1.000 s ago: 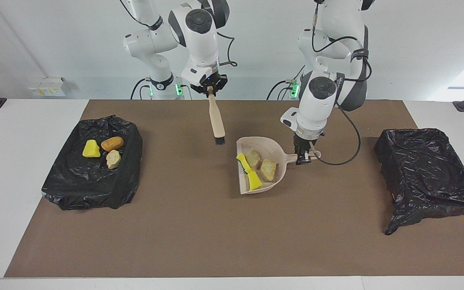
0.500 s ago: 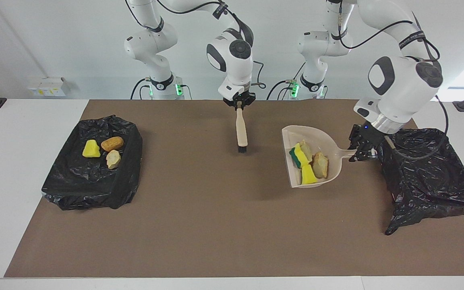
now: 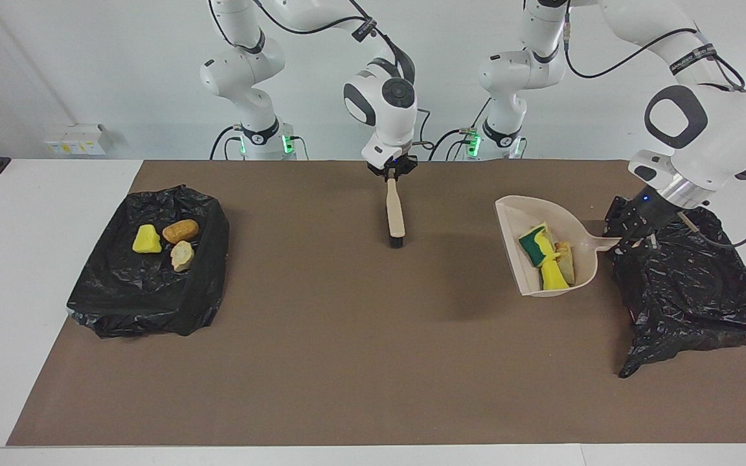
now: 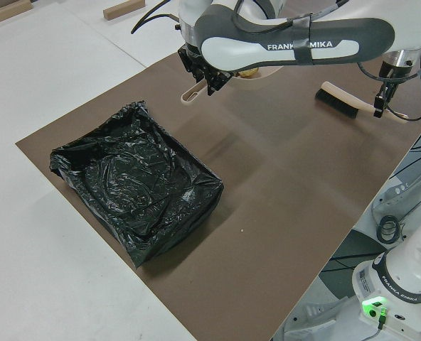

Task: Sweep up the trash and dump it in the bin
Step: 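Carry the dustpan to the other black bag with the left gripper, then tip the dustpan into the black bag while the right gripper drops the brush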

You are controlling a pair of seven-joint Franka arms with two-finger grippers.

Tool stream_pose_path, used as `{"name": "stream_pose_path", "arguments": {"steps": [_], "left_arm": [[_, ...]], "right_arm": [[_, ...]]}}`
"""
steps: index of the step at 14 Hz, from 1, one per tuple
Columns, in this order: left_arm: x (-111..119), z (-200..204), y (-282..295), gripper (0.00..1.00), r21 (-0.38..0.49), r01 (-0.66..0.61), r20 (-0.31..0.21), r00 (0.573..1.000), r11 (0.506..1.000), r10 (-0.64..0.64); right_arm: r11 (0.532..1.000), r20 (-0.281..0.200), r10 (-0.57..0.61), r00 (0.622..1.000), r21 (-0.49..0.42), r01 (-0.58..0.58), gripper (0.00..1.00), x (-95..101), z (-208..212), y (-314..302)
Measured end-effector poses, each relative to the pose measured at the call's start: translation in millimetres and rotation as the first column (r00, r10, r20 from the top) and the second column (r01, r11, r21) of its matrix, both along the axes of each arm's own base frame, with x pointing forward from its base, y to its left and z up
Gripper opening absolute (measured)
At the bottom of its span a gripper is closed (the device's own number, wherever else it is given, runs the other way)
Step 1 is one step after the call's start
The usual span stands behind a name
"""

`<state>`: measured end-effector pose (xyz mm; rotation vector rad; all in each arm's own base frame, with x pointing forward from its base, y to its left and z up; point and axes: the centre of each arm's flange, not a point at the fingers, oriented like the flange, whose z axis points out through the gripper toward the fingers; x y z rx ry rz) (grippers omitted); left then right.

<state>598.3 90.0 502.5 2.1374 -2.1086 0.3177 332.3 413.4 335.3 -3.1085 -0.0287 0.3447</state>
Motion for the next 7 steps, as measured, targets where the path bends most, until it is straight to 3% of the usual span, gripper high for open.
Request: {"name": "stream_pose_path", "arguments": {"steps": [3,4,7], "left_arm": [[-4,15,61,0.31,0.054,-0.021,-0.007,1.000,0.998,0.021],[-5,15,77,0.31,0.078,-0.032,-0.010,0.999,0.996,0.033],[-8,19,123,0.31,0.158,-0.061,-0.011,0.998,0.986,0.063]], "right_arm": [[1.000,0.000,-0.014,1.000,-0.002,0.014,0.26,2.1,0,-2],[1.000,0.001,-0.017,1.000,-0.002,0.017,0.31,3.3,0,-2],[1.000,0.015,-0.021,1.000,0.017,0.021,0.65,10.1,10,2]]}}
